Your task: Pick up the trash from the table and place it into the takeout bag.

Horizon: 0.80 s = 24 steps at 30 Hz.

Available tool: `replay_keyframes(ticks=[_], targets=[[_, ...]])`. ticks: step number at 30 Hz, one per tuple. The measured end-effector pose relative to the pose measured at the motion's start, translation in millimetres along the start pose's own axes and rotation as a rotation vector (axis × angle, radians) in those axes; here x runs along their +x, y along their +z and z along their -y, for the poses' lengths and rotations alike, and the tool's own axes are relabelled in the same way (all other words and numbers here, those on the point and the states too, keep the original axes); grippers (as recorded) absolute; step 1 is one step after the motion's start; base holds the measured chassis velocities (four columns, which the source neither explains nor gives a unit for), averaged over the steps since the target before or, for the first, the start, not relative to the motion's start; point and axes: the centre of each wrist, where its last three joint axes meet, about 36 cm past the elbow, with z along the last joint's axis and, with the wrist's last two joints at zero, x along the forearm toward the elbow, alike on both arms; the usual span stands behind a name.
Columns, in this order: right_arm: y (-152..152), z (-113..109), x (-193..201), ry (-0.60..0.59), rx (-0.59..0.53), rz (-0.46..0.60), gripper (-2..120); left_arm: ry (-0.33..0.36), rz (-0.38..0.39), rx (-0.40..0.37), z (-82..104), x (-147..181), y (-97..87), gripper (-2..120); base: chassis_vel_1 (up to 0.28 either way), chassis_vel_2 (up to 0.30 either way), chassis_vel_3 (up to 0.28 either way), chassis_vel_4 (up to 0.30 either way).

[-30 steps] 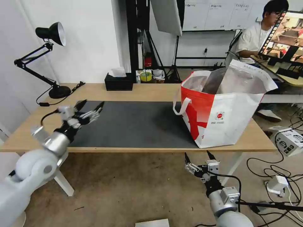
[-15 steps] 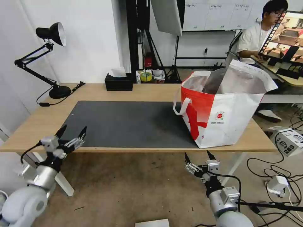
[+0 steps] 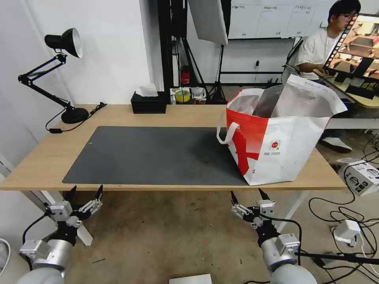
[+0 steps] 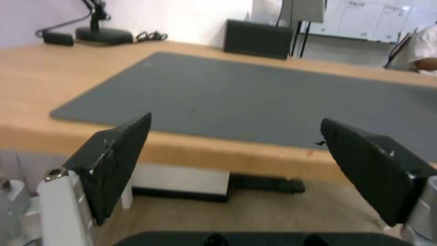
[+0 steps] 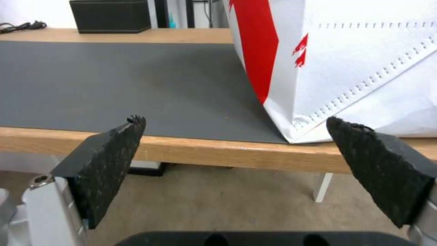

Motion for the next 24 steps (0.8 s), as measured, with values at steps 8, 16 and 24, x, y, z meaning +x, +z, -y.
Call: replay_keyframes(ticks=[8, 16, 24], targets=[[0.0, 0.0, 0.0, 0.000, 0.000, 0.000, 100, 0.004, -0.012, 0.026, 7.1, -2.8, 9.3, 100, 0.000, 0.000, 0.000, 0.000], [0.0, 0.0, 0.0, 0.000, 0.000, 0.000, 100, 0.011, -0.010, 0.026, 8.4, -8.5, 10.4, 100, 0.000, 0.000, 0.000, 0.000], [0.0, 0.0, 0.0, 0.000, 0.000, 0.000, 100, 0.012, -0.010, 0.025, 8.3, -8.9, 10.2, 100, 0.000, 0.000, 0.000, 0.000]])
